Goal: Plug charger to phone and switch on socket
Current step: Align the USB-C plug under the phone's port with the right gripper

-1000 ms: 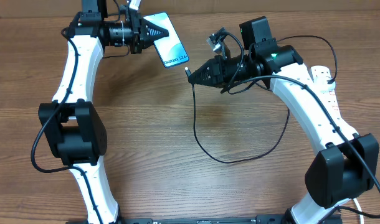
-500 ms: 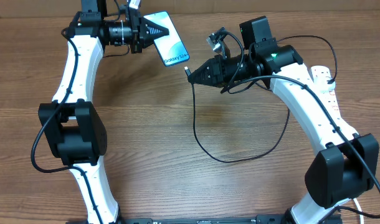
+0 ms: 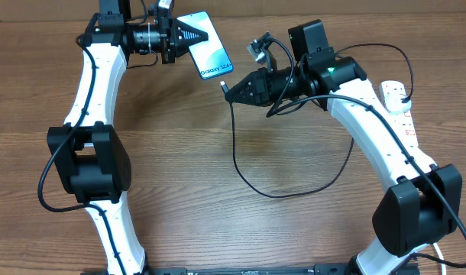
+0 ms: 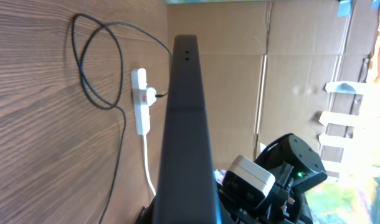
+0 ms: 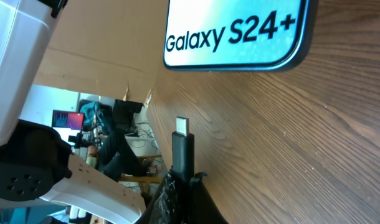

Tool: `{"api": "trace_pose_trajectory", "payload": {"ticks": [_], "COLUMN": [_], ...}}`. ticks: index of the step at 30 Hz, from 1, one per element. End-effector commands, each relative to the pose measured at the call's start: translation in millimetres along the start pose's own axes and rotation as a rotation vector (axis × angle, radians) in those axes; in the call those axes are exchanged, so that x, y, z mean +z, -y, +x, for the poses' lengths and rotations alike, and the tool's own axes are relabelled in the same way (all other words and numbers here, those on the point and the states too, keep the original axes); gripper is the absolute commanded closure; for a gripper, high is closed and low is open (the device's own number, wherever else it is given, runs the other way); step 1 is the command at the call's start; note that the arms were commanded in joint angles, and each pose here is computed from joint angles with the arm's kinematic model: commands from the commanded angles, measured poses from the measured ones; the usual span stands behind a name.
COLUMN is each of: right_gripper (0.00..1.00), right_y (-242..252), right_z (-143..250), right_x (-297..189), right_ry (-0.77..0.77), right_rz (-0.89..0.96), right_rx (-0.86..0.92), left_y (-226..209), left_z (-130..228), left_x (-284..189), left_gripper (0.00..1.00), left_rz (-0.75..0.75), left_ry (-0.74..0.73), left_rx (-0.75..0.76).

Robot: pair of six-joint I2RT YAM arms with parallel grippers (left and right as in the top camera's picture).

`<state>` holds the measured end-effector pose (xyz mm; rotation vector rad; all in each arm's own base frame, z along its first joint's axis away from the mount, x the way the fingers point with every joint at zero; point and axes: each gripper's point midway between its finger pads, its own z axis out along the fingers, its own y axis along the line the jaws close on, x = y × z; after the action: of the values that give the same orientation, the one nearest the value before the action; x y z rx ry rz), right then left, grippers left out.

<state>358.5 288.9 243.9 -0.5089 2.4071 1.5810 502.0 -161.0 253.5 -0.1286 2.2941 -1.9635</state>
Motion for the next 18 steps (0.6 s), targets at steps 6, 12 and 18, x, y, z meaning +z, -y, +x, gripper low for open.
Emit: {"api": "trace_pose_trajectory", "payload": {"ticks": [6, 12, 18], "right_gripper": [0.96, 0.96, 0.96], "right_y": [-7.0, -8.2, -7.8], "right_z": [-3.4, -6.5, -7.7], "right_x": [-1.1, -1.2, -1.2], "right_ry": [0.015, 0.025, 0.03], "right_rz": [-0.007, -0.01, -0.007], "right_rx": [-0.022, -0.037, -0.042], "left_y": [24.4, 25.4, 27.6], "left_z": [14.2, 17.2, 20.2], "left_x": [-1.1, 4.7, 7.3], "left_gripper": [0.96, 0.96, 0.96], "left_rz": [0.099, 0.099, 0.11], "left_ry": [-0.081, -0.093, -0.109], "left_rx": [0.009, 0.011, 0.011]}}
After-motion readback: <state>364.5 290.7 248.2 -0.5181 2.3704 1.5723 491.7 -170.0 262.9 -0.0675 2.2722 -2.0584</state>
